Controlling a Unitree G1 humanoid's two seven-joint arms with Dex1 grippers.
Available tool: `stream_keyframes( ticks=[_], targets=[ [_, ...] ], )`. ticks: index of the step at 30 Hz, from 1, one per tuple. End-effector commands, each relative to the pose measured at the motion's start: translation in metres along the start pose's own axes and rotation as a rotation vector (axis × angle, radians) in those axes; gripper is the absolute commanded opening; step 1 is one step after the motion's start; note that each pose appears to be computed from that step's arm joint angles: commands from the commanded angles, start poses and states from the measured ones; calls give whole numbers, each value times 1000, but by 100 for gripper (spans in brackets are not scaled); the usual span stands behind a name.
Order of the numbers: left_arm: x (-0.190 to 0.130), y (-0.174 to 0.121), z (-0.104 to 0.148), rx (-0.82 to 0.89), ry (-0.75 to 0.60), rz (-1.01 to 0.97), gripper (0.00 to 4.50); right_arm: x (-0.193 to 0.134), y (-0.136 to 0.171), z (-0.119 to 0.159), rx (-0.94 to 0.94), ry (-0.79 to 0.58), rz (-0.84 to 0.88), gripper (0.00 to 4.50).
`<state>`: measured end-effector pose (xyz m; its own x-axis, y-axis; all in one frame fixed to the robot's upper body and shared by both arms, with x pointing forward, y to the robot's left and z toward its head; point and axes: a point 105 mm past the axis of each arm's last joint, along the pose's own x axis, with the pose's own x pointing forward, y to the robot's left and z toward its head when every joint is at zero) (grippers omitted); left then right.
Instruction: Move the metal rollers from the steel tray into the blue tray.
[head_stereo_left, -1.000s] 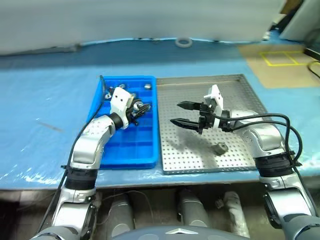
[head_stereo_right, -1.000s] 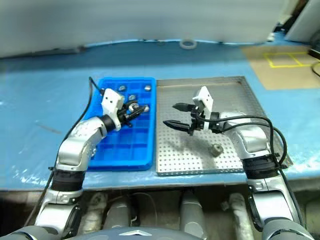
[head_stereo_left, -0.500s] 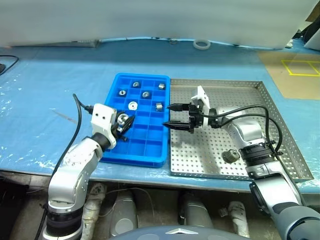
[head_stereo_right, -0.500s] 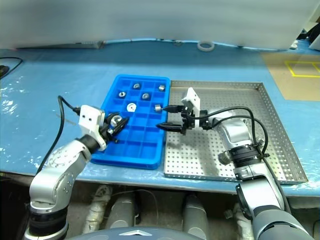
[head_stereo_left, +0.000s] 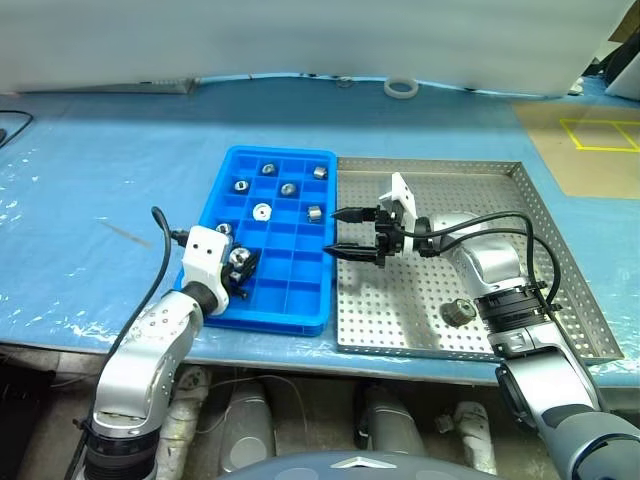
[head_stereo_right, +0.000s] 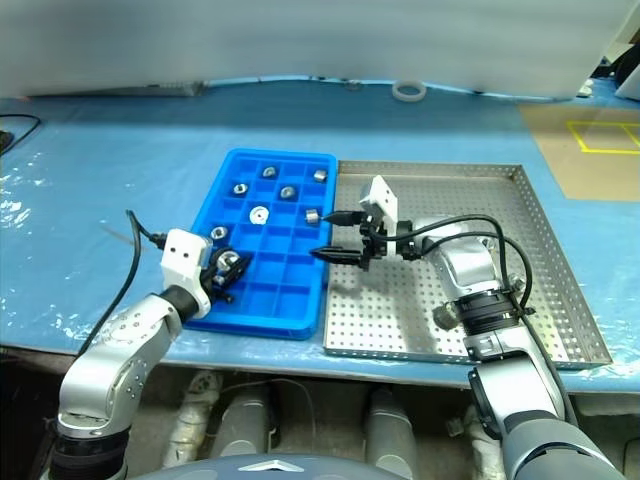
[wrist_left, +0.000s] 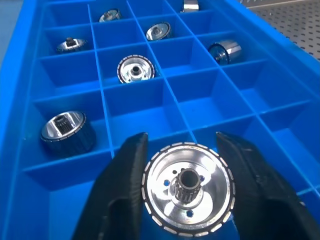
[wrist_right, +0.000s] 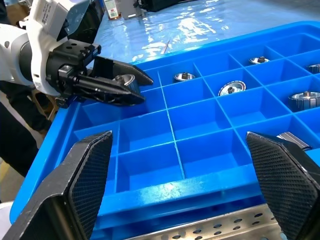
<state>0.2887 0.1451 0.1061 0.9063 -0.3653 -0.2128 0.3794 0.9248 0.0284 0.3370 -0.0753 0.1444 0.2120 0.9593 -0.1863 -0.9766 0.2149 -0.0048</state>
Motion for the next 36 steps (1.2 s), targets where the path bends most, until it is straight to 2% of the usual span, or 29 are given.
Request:
stream_keyframes(
  ticks=[1,4,5,11,16,21,27,36],
  targets=[
    [-1,5,5,24,-21,22,333,-7,-3,5,-26,-21,-21,450],
    [1,9,11,26,-45,30,439,-8,-4,5,-26,-20,-31,450],
    [2,8,16,16,-70,15,448,-10,-4,5,-26,-18,-38,450],
    [6,-4,43,11,-200,-137,448,-25,-7,5,-17,-12,-85,450],
    [17,-18,67,31,-286,-348,448,-47,-8,-2,0,32,-148,450],
    [27,-31,74,80,-305,-534,448,-71,-1,-19,31,130,-206,450],
    [29,-62,80,142,-307,-780,448,-105,13,-53,73,311,-295,450],
    [39,-73,72,167,-294,-865,448,-127,25,-77,91,429,-393,450]
  ],
)
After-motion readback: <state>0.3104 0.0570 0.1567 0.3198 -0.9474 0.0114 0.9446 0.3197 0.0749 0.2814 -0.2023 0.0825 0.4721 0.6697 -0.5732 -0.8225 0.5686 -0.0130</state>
